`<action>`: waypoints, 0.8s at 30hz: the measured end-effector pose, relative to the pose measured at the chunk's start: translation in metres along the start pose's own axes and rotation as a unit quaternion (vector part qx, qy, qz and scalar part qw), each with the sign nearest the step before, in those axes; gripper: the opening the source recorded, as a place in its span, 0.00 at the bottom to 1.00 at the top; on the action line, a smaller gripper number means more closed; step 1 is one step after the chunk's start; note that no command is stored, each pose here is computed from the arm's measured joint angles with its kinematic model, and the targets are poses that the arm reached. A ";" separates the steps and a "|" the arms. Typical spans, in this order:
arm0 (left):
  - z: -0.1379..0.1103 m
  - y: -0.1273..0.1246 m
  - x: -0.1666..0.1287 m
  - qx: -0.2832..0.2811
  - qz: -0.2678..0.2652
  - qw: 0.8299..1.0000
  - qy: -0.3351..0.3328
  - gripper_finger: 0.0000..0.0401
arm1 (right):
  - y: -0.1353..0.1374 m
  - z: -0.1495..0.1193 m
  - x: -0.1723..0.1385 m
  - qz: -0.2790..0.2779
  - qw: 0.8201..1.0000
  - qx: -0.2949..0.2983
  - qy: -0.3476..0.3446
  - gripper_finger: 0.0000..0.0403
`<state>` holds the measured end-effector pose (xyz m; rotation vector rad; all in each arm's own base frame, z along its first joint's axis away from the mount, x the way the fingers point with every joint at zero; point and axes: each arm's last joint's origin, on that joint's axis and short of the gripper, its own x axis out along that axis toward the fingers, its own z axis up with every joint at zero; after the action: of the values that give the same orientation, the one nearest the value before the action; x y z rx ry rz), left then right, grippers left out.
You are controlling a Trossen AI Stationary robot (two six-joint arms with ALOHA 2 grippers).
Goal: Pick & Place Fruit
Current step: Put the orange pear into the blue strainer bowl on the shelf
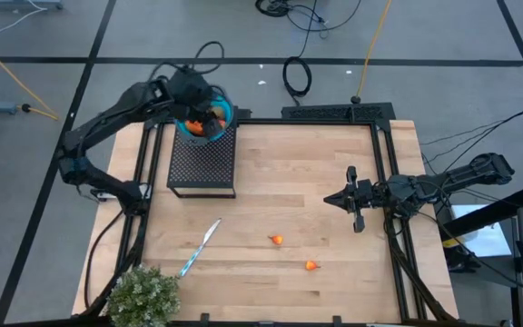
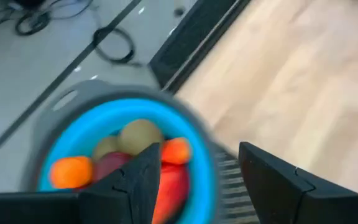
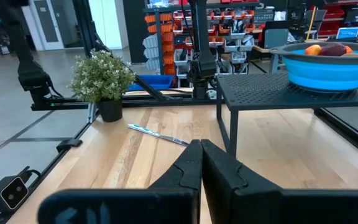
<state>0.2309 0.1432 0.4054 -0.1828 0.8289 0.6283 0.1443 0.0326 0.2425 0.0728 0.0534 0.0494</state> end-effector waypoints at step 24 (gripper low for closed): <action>-0.020 -0.215 -0.079 0.073 -0.321 0.925 -0.188 0.41 | 0.000 -0.002 0.000 0.003 1.000 -0.002 0.010 0.00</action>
<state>0.3041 -0.0728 0.4309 -0.1773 0.3982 -0.0244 0.1441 0.0328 0.2406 0.0683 0.0733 0.0554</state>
